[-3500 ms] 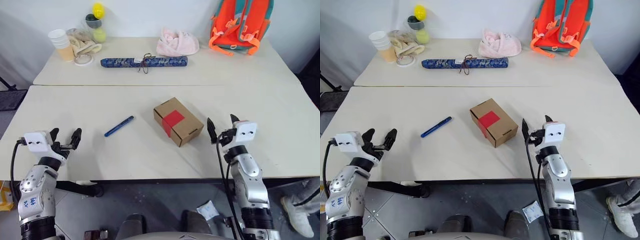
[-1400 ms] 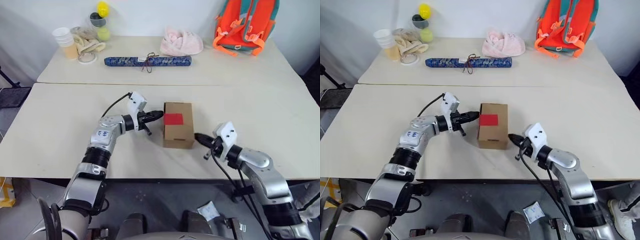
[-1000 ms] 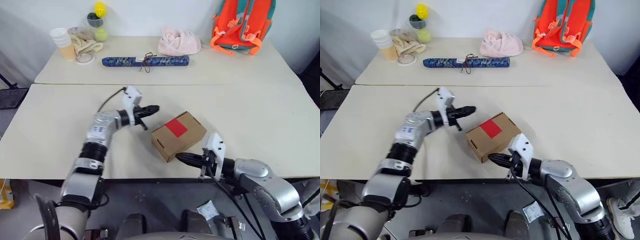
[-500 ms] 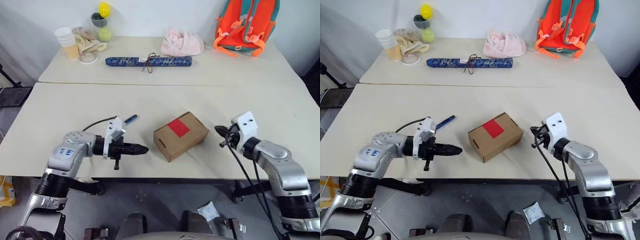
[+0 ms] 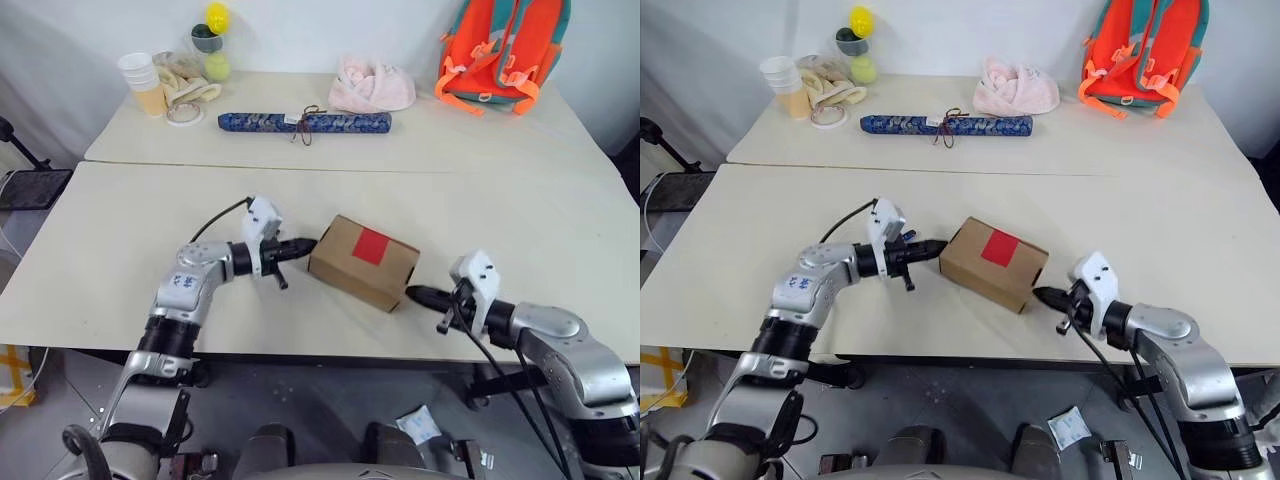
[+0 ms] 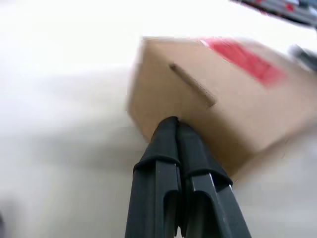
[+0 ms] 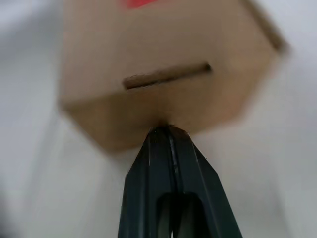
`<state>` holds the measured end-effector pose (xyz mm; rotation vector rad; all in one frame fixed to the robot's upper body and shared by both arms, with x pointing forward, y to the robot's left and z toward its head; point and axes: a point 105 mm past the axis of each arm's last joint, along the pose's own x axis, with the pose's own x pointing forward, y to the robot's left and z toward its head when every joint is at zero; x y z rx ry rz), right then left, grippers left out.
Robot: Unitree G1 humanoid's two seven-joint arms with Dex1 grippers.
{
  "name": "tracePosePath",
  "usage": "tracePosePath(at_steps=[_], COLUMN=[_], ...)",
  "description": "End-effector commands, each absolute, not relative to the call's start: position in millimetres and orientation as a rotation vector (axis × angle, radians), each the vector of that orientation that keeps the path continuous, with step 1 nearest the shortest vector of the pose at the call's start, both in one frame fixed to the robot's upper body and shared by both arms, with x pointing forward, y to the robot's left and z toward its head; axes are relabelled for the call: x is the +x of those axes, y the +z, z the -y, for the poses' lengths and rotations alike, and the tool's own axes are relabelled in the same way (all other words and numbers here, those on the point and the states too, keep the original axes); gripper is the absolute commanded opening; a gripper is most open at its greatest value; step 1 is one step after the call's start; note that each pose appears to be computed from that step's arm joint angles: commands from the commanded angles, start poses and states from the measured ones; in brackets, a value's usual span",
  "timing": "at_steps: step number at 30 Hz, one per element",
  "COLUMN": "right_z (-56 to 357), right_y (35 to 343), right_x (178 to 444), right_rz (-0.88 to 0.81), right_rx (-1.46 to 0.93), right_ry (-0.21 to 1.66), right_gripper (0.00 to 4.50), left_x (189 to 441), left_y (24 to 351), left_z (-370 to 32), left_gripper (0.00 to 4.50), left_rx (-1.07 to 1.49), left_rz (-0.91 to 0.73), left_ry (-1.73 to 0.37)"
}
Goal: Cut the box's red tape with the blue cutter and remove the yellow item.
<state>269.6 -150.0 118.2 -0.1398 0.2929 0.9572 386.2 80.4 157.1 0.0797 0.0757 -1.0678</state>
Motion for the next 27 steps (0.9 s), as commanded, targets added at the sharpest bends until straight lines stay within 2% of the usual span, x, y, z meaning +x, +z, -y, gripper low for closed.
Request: tracePosePath(at_steps=[1, 4, 8, 11, 15, 18, 20, 21, 24, 27], right_z=[133, 135, 159, 176, 202, 207, 203, 201, 198, 198], right_y=[129, 130, 129, 134, 140, 148, 161, 169, 187, 202], right_x=[248, 247, 252, 260, 288, 301, 301, 296, 281, 270], right_rz=[-0.293, -0.288, -0.298, -0.274, -0.199, -0.114, -0.022, 0.02, 0.087, 0.132], right_rx=[-0.111, -0.119, -0.161, -0.185, -0.264, -0.294, -0.291, -0.277, -0.233, -0.273], right_ry=[1.058, 1.003, 0.878, 0.79, 0.617, 0.581, 0.631, 0.676, 0.788, 0.849], right_gripper=[0.0, 0.0, 0.0, 0.0, 0.0, 0.0, 0.0, 0.0, 0.56, 1.59], left_x=[396, 401, 390, 371, 337, 326, 320, 316, 306, 291], left_y=[171, 174, 163, 159, 153, 153, 163, 170, 182, 167], left_z=[-78, -85, -117, -130, -123, -124, -136, -145, -182, -239], left_gripper=[0.03, 0.03, 0.03, 0.03, 0.03, 0.03, 0.03, 0.21, 0.83, 1.75], left_rx=[0.108, 0.121, 0.222, 0.232, 0.185, 0.175, 0.151, 0.141, 0.141, 0.171], left_rz=[-0.018, -0.021, -0.097, -0.132, -0.164, -0.137, -0.067, -0.03, 0.025, -0.085], left_ry=[-1.047, -1.039, -1.068, -1.14, -1.278, -1.264, -1.207, -1.171, -1.039, -0.885])
